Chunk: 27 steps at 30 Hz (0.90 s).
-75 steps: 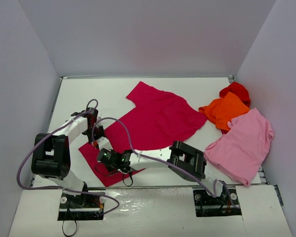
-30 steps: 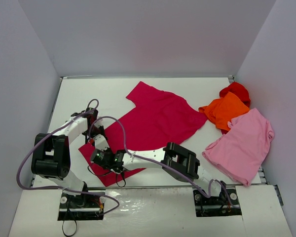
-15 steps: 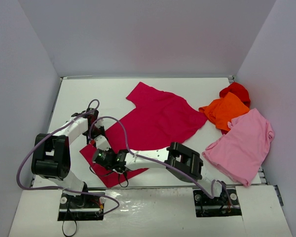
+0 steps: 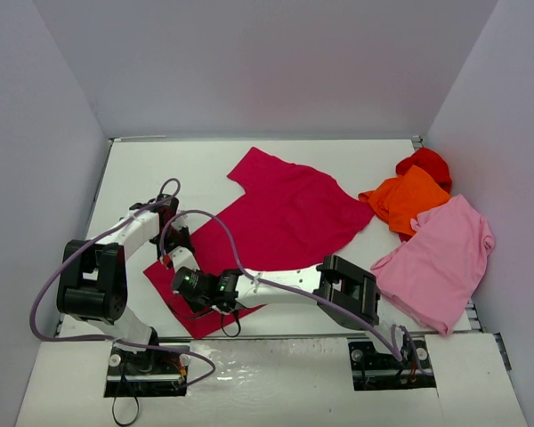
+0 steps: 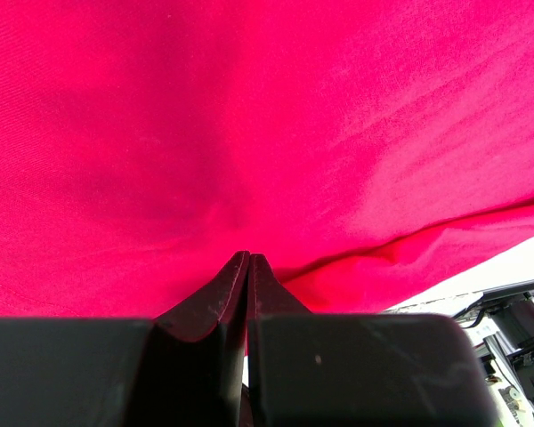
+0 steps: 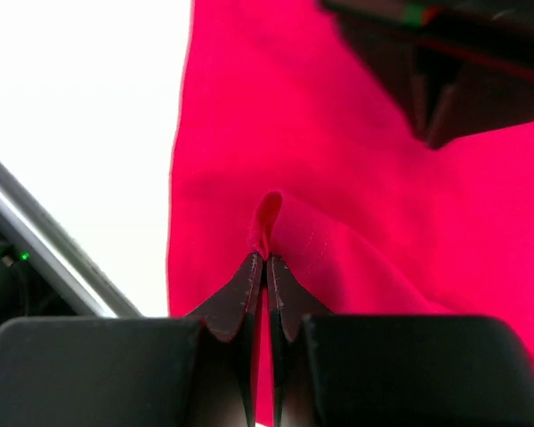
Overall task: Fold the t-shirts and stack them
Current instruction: Fold the flattened tshirt in 1/3 of the way
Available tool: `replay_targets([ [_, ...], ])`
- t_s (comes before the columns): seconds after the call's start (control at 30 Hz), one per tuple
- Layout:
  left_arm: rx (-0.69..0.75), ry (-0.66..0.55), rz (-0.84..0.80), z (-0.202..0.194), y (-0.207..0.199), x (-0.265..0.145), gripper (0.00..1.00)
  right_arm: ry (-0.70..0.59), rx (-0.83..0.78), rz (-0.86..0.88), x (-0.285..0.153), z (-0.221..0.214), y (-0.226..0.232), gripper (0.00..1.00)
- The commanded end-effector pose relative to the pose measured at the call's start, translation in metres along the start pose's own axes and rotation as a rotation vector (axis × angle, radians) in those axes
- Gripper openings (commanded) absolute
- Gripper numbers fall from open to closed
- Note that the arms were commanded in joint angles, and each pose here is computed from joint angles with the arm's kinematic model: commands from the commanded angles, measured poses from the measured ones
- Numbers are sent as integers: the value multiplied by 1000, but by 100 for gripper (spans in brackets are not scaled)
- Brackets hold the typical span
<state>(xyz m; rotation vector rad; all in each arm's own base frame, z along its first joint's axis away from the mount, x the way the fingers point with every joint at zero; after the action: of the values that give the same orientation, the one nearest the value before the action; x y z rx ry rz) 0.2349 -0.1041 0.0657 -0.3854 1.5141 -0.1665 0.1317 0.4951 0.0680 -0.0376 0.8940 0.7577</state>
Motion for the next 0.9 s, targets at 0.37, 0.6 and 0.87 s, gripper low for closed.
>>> replay_targets([
  [0.37,39,-13,-10,0,-4,-9,0,50,-42,624,-61,3,94,0],
  [0.6,42,-12,-11,0,-4,-9,0,48,-82,682,-75,1,96,0],
  [0.87,38,-8,-8,0,-3,-7,0,91,-101,631,-64,-10,84,0],
])
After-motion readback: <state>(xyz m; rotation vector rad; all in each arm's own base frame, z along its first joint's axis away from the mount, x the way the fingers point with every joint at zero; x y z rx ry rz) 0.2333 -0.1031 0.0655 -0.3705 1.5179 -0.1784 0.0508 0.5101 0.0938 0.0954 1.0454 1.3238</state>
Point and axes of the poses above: each gripper's point midway between its finger pads, its own x axis out along the fingers, its own y axis along the line the jaws close on, z = x × y, the point moved 2 cm from there along -x, back along the fingers, and after that the axes turned 10 degrees about x, right-handed, at the moved point
